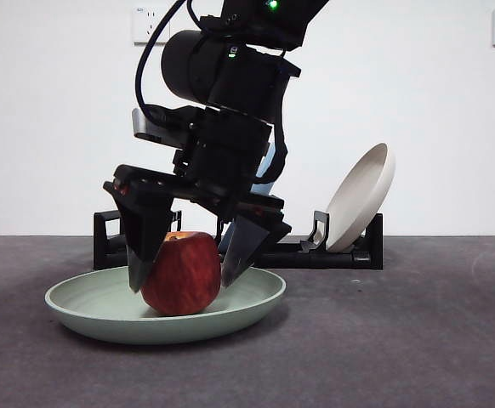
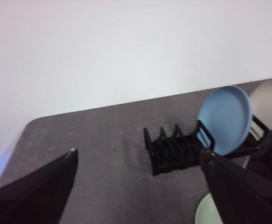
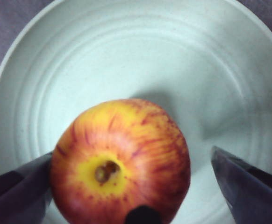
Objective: Take the green plate from the plate rack,put the plate on the table,take the apple from the table,put the apple in the plate
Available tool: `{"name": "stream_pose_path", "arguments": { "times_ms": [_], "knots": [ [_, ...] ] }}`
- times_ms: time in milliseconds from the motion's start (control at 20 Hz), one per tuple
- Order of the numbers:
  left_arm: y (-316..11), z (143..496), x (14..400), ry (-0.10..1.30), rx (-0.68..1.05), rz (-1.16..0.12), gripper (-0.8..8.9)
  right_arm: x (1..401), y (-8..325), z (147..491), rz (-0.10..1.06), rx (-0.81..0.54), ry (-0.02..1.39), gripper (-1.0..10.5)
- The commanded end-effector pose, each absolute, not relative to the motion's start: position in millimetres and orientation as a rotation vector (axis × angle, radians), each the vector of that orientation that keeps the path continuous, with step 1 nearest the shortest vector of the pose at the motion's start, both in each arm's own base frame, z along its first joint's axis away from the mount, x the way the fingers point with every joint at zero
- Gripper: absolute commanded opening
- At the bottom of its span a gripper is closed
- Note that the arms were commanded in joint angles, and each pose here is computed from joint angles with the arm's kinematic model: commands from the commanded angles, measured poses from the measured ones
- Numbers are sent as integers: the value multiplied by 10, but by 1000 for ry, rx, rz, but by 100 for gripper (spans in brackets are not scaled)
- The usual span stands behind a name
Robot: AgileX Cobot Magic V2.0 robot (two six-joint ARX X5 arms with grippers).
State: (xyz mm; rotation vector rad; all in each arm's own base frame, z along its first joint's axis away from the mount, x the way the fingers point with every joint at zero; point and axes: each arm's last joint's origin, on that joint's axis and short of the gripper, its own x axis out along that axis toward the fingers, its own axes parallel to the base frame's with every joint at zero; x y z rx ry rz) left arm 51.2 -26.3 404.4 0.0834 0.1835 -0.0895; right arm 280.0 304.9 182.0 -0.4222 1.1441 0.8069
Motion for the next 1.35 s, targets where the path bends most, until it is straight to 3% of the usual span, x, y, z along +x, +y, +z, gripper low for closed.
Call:
{"name": "stream_pose_path", "arguments": {
  "times_ms": [50, 600, 750, 950, 1100, 1150, 1350],
  "knots": [
    [-300, 4035, 535, 194, 84, -136, 436, 2763, 3039, 2002, 819, -411, 1099, 536],
    [-691, 4015, 851, 253, 157, -313, 435, 2498, 2614, 3036, 826, -322, 888, 531],
    [-845, 3986, 979, 271, 202, -373, 426, 2428, 2410, 3275, 780, -309, 843, 496],
    [-1054, 3914, 1155, 311, 240, -443, 270, 2327, 2115, 3506, 682, -318, 822, 261],
    [-1233, 3825, 1328, 345, 279, -446, -19, 2223, 1825, 3684, 643, -317, 821, 54],
    [-1278, 3792, 1371, 358, 301, -448, -9, 2197, 1736, 3731, 630, -316, 818, -8],
    [-1322, 3667, 1507, 419, 349, -420, -9, 2145, 1477, 3802, 573, -282, 805, -16]
  ]
}}
